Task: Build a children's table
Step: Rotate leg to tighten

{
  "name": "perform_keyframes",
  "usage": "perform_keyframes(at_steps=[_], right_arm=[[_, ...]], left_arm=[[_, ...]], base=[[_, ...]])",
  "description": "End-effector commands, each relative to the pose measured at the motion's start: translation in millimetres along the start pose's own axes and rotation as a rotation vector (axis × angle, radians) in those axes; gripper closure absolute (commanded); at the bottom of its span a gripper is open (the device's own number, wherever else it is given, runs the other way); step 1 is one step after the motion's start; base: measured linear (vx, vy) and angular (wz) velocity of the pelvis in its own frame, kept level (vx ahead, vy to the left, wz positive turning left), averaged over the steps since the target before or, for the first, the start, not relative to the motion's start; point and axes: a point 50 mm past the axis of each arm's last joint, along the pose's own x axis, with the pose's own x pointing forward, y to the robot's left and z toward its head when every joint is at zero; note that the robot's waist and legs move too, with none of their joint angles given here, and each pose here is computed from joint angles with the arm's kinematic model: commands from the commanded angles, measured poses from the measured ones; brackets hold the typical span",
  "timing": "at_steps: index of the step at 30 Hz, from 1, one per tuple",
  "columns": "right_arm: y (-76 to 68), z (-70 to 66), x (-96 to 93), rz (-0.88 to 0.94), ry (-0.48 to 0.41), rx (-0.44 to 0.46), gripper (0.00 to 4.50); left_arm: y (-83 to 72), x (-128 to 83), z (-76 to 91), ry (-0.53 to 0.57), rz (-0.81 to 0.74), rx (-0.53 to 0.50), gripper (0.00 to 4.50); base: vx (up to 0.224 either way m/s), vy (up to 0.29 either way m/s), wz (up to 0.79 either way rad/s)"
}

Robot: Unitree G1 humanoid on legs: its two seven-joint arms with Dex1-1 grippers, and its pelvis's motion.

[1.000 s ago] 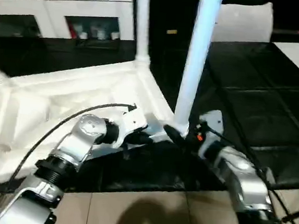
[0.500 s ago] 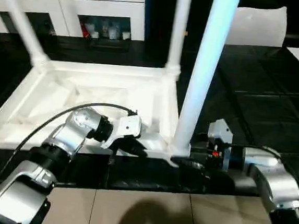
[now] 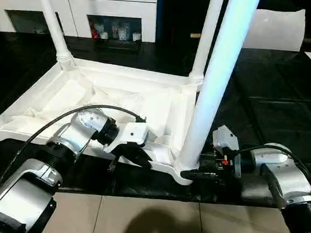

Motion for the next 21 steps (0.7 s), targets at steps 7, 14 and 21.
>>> perform_keyframes(at_steps=[7, 14, 21], right_arm=[[-0.9, 2.1, 7.8, 0.034, -0.035, 0.007, 1.76], [11.8, -0.5, 23.8, -0.010, -0.150, 0.119, 1.80], [2.4, 1.3, 71.9, -0.362, -0.284, 0.297, 1.81]], left_arm=[[6.2, -3, 14.2, -0.029, -0.011, 0.073, 4.50], [8.3, 1, 19.5, -0.150, 0.102, -0.017, 4.50], [23.3, 11, 26.1, -0.166, 0.402, -0.167, 4.50]], base=[[0.000, 0.000, 0.00], [0.000, 0.000, 0.00], [0.000, 0.000, 0.00]])
